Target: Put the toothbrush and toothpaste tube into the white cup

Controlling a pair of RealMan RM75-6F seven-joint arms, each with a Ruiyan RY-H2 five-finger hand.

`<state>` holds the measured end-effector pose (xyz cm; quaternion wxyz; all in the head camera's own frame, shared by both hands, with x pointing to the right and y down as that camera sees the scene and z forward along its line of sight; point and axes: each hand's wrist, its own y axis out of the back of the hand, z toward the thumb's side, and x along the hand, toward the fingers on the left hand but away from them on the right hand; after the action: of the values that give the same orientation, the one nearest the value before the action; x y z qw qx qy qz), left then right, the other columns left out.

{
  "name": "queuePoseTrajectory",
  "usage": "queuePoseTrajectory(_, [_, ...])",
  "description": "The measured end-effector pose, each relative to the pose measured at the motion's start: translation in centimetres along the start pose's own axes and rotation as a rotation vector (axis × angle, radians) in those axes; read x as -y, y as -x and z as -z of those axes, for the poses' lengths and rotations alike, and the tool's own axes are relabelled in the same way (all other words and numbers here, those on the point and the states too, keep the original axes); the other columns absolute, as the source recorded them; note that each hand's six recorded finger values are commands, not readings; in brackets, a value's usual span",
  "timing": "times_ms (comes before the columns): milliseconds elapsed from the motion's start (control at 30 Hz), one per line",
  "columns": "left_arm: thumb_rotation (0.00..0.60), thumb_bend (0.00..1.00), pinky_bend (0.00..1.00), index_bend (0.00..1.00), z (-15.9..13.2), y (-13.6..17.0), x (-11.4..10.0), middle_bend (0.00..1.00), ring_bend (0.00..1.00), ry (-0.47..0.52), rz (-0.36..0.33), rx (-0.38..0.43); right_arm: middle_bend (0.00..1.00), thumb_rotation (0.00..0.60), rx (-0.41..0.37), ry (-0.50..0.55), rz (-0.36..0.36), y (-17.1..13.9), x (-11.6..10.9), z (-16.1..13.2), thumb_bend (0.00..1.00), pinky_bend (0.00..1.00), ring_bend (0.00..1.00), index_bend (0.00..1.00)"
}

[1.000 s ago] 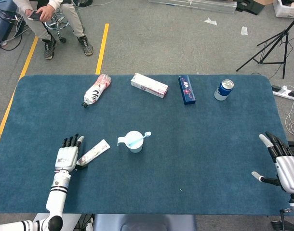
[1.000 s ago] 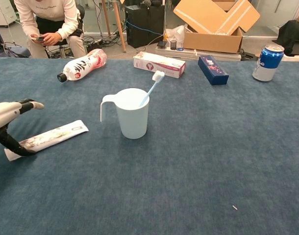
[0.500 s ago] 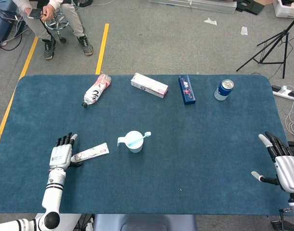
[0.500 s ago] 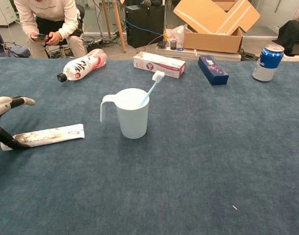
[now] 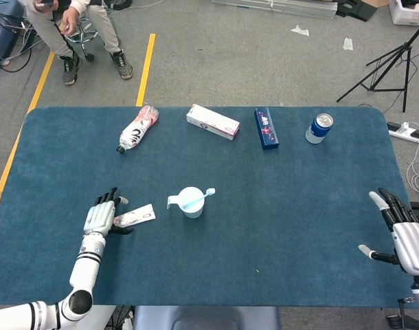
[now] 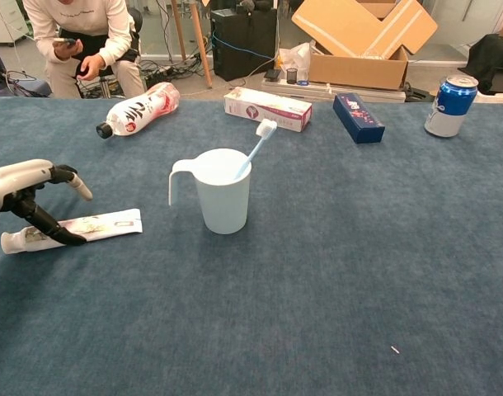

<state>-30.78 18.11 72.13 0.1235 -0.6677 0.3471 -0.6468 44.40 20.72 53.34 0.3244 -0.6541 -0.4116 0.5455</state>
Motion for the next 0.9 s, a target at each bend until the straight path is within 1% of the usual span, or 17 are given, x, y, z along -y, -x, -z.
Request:
queuePoseTrajectory(367, [0.600, 0.04, 0.00, 0.34, -0.1, -0.8, 0.3, 0.00, 0.00, -0.064, -0.049, -0.005, 0.00, 0.600, -0.001, 0.000, -0.001, 0.0, 0.0, 0.0, 0.00, 0.15, 0.00, 0.00])
queuePoseTrajectory(533, [0.600, 0.04, 0.00, 0.35, 0.1, -1.0, 0.4, 0.00, 0.00, -0.071, -0.044, -0.014, 0.00, 0.600, -0.001, -0.001, -0.002, 0.0, 0.0, 0.0, 0.00, 0.15, 0.00, 0.00])
queuePoseTrajectory(900, [0.600, 0.04, 0.00, 0.41, -0.3, -1.2, 0.9, 0.00, 0.00, -0.075, -0.026, -0.008, 0.00, 0.600, 0.000, -0.001, -0.002, 0.0, 0.1, 0.0, 0.00, 0.15, 0.00, 0.00])
